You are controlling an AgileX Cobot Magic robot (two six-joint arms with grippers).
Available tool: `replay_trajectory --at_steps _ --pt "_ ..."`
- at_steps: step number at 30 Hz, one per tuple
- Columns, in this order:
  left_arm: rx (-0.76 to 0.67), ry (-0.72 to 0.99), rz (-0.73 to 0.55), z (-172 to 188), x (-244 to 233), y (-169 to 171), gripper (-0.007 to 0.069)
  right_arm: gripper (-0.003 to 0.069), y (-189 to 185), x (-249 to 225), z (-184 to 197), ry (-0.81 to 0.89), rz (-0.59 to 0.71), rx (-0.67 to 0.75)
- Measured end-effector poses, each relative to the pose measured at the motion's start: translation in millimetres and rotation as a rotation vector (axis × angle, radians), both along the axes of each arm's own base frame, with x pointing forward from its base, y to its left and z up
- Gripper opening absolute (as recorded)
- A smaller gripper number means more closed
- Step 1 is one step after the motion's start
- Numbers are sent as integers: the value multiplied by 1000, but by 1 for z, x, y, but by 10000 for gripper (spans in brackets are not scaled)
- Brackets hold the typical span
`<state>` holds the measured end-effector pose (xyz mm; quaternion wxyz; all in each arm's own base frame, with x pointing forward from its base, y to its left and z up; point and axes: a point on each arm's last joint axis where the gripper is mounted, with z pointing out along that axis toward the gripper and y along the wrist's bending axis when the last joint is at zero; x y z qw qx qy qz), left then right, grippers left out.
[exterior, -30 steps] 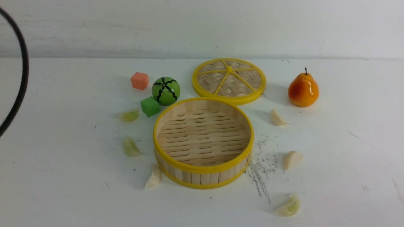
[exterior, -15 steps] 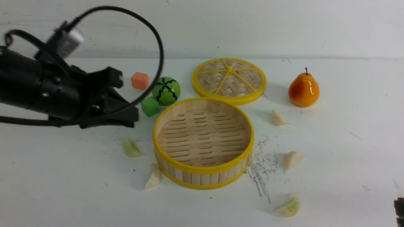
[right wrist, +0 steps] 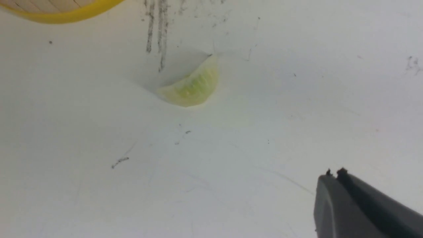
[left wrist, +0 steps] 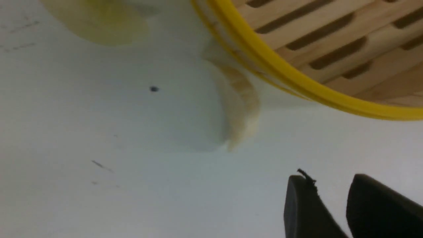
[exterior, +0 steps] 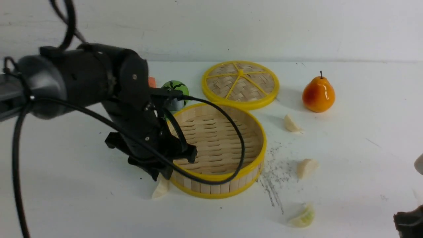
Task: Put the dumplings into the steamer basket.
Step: Use the left arm to grab a dumpling
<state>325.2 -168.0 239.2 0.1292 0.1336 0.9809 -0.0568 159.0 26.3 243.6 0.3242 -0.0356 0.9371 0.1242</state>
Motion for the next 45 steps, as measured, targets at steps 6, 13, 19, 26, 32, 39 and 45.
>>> replay_trajectory --at_steps 6,13,19,26,32,39,45 --pt "72 2 59 -28 14 0 284 3 2 0 1 -2 -9 32" --pt "66 -1 70 -41 20 -4 290 8 2 2 1 -13 -7 29" --pt "96 17 16 -55 23 -5 290 12 2 2 1 -21 13 13" --pt "116 42 10 -66 25 -6 250 18 3 3 1 -31 31 16" --pt "107 45 35 -67 25 -6 199 22 3 3 2 -37 34 18" --pt "107 61 60 -67 23 -6 187 31 3 3 2 -42 37 20" --pt "188 123 19 -57 14 3 150 41 5 3 3 -42 26 55"
